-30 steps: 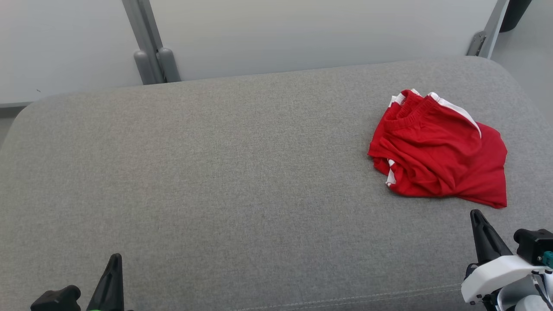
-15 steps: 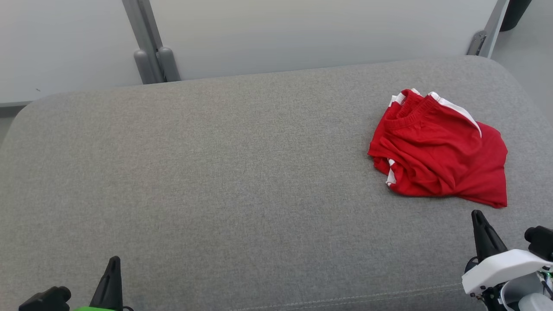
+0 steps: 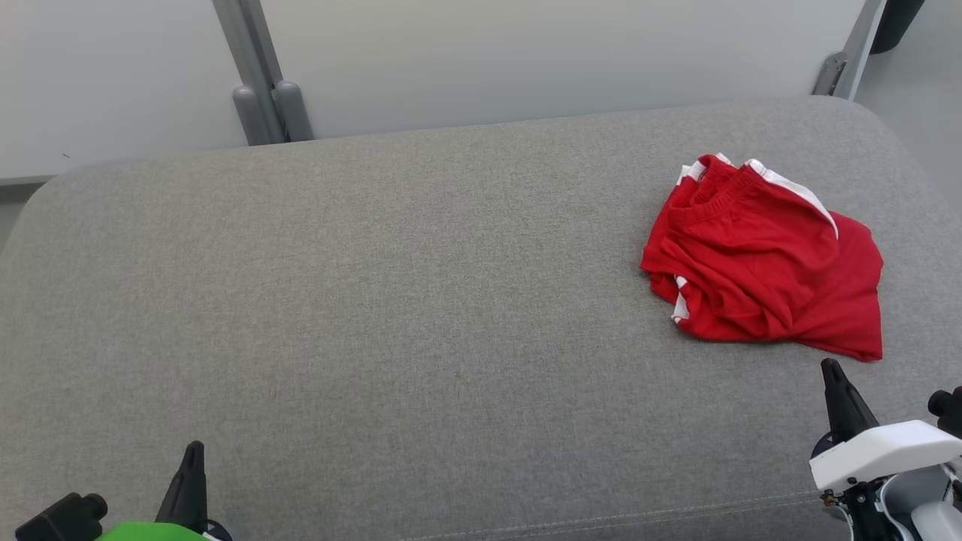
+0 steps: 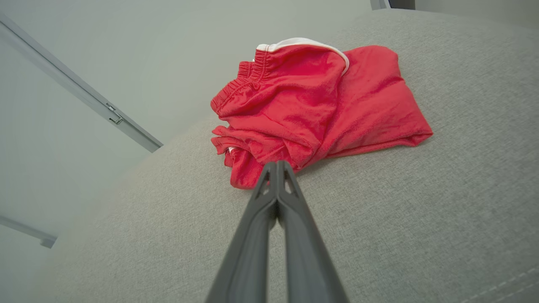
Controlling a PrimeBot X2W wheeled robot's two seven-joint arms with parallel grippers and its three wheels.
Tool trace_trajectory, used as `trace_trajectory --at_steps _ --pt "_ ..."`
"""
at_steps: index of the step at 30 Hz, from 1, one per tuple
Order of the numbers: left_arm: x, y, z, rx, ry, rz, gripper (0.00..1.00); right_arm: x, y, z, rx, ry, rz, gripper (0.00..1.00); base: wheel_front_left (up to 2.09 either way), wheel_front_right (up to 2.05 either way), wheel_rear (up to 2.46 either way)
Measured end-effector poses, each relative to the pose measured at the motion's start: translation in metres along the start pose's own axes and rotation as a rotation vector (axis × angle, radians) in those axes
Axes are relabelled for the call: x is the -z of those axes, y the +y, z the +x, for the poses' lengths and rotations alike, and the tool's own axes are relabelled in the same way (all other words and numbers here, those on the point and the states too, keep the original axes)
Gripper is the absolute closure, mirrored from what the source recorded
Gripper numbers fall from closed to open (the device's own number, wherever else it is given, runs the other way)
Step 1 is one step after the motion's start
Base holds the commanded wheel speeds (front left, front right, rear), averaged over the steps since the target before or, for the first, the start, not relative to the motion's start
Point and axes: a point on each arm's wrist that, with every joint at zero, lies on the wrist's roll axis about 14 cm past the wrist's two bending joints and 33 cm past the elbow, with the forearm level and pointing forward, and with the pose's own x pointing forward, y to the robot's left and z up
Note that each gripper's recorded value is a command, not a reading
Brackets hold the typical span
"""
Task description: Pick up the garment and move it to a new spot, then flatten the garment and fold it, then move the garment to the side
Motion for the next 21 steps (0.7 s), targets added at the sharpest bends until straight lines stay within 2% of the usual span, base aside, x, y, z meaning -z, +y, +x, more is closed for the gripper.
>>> trace_trajectory --at_steps 21 --pt "-0.005 -0.002 0.014 -0.006 0.01 -0.25 1.0 -0.007 0.005 0.011 0.002 0.002 0.323 1.0 0.0 0.0 0.0"
